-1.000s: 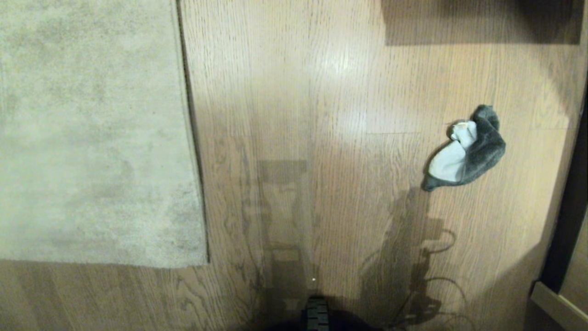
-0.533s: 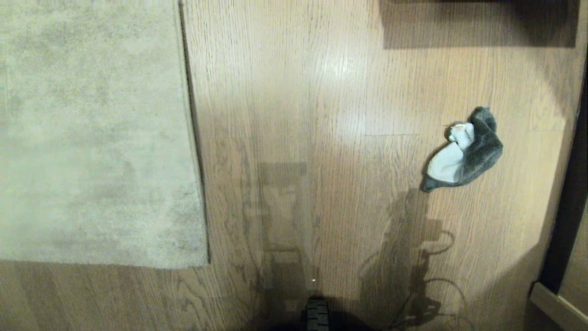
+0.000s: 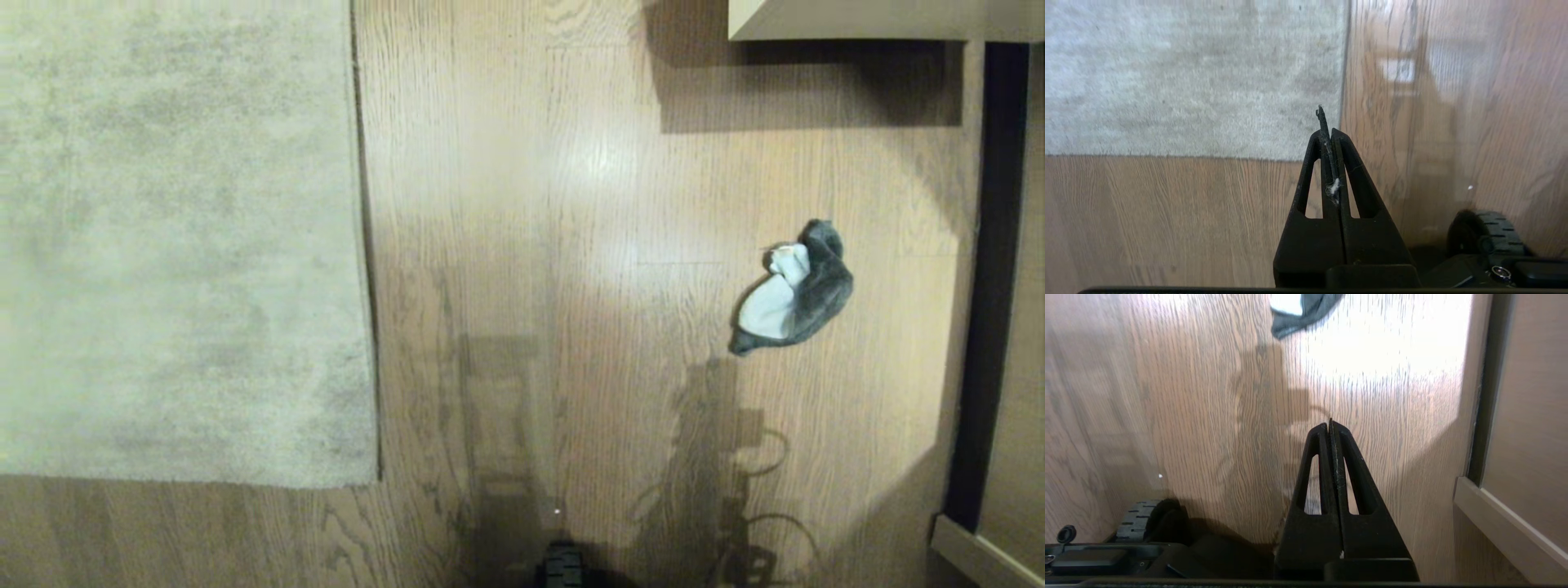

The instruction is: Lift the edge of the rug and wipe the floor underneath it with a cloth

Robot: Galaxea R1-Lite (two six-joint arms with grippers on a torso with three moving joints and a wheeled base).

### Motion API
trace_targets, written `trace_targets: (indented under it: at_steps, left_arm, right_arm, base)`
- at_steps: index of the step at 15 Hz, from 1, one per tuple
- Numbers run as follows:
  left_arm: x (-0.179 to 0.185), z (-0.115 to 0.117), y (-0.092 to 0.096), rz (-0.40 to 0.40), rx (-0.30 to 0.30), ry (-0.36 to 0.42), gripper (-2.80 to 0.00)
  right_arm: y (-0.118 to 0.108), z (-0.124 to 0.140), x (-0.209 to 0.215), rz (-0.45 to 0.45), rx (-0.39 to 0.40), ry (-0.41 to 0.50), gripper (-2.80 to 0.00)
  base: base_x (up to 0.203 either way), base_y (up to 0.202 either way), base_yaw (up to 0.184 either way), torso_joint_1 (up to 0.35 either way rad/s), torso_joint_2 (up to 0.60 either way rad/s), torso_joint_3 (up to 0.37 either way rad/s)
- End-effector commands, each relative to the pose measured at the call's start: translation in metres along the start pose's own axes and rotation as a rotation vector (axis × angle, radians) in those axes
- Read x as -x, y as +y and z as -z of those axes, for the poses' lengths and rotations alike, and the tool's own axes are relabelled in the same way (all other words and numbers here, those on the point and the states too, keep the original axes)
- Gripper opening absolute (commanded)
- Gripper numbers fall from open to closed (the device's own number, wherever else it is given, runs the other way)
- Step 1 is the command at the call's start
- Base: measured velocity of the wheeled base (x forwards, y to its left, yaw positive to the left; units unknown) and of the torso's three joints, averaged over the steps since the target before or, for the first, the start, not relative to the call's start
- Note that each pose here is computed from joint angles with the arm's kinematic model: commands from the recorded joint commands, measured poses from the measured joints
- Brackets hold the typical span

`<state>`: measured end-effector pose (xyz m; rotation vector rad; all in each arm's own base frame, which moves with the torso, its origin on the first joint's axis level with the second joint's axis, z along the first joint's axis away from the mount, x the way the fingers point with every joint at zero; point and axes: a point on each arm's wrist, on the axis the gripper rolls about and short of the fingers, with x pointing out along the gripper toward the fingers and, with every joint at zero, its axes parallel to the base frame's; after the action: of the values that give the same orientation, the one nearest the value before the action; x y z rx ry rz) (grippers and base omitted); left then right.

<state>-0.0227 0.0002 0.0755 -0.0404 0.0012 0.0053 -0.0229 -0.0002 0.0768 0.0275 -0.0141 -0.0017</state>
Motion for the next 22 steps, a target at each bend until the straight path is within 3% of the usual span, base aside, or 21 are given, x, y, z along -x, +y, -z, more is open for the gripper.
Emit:
trace_targets:
  at_steps: [1,22]
  left_arm:
    - [-0.0001,-0.0001,0.0000,-0.001,-0.001,0.000,-2.80]
    - [-0.0001,0.0003,0.0000,-0.001,-0.010,0.003,-2.80]
  right_arm:
    - [0.0000,-0.0002,-0.0002,0.000,0.000,0.002,-2.80]
    - [0.0000,-0.0002,-0.0002,0.000,0.000,0.002,-2.80]
  base:
    - [0.000,0.000,0.000,0.000,0.00,0.199]
    - [0.000,0.000,0.000,0.001,0.00,0.203]
